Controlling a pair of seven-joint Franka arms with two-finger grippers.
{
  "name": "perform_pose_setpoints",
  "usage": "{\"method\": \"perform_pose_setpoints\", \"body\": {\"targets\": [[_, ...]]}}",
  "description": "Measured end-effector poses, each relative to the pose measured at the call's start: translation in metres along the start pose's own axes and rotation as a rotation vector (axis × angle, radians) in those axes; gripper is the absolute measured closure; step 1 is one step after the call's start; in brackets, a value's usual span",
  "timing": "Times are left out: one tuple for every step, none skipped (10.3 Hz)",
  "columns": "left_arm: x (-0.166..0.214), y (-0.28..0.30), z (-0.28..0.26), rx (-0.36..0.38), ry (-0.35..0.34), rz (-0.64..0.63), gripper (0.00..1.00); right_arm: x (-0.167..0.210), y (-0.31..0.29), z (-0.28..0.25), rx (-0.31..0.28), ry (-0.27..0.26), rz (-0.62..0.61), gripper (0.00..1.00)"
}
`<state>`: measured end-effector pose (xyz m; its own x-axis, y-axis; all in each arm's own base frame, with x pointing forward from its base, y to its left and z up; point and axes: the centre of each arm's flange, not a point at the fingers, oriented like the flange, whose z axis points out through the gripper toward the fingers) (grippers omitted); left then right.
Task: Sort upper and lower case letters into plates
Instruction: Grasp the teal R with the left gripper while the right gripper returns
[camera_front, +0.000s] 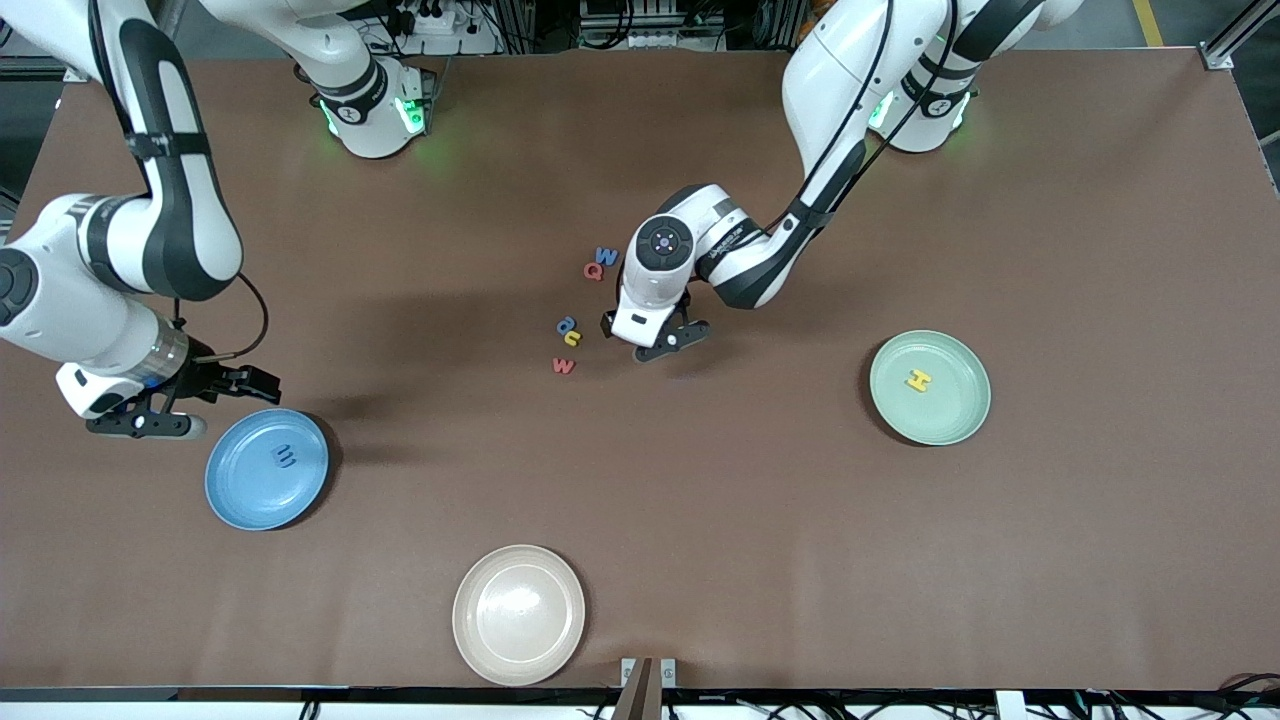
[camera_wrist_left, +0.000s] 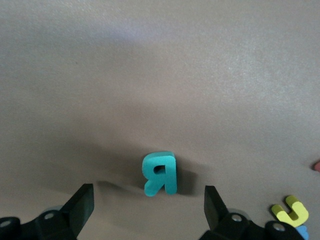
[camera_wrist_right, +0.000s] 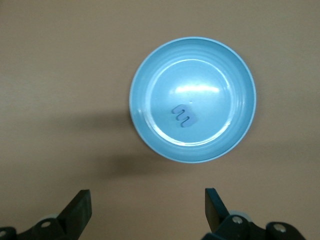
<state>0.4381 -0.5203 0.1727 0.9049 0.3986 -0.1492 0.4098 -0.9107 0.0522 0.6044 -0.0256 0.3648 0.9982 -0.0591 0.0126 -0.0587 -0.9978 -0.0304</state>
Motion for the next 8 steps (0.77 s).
{"method": "perform_pose_setpoints", "body": {"targets": [[0.001, 0.000, -0.001, -0.001, 0.002, -0.001, 0.08, -0.003, -0.009, -0.004, 0.005, -0.015, 0.011, 0.00], [0.004, 0.000, -0.001, -0.002, 0.004, -0.004, 0.22, -0.006, -0.016, -0.005, 0.007, -0.032, 0.020, 0.00], [0.006, 0.000, -0.002, -0.003, 0.006, -0.007, 0.27, -0.008, -0.025, -0.003, 0.007, -0.045, 0.025, 0.00], [0.008, 0.000, -0.003, -0.004, 0.008, -0.009, 0.27, -0.010, -0.033, -0.001, 0.006, -0.055, 0.034, 0.00], [0.009, -0.001, -0.002, -0.004, 0.009, -0.011, 0.27, -0.012, -0.044, 0.002, 0.005, -0.066, 0.046, 0.00], [0.009, -0.001, -0.002, -0.003, 0.009, -0.011, 0.27, -0.015, -0.064, 0.006, 0.001, -0.075, 0.063, 0.00], [0.009, -0.001, 0.000, -0.001, 0.008, -0.011, 0.32, -0.019, -0.091, 0.013, -0.006, -0.081, 0.078, 0.00], [0.009, -0.002, 0.002, 0.003, 0.006, -0.012, 0.34, -0.023, -0.115, 0.022, -0.014, -0.085, 0.082, 0.00]]}}
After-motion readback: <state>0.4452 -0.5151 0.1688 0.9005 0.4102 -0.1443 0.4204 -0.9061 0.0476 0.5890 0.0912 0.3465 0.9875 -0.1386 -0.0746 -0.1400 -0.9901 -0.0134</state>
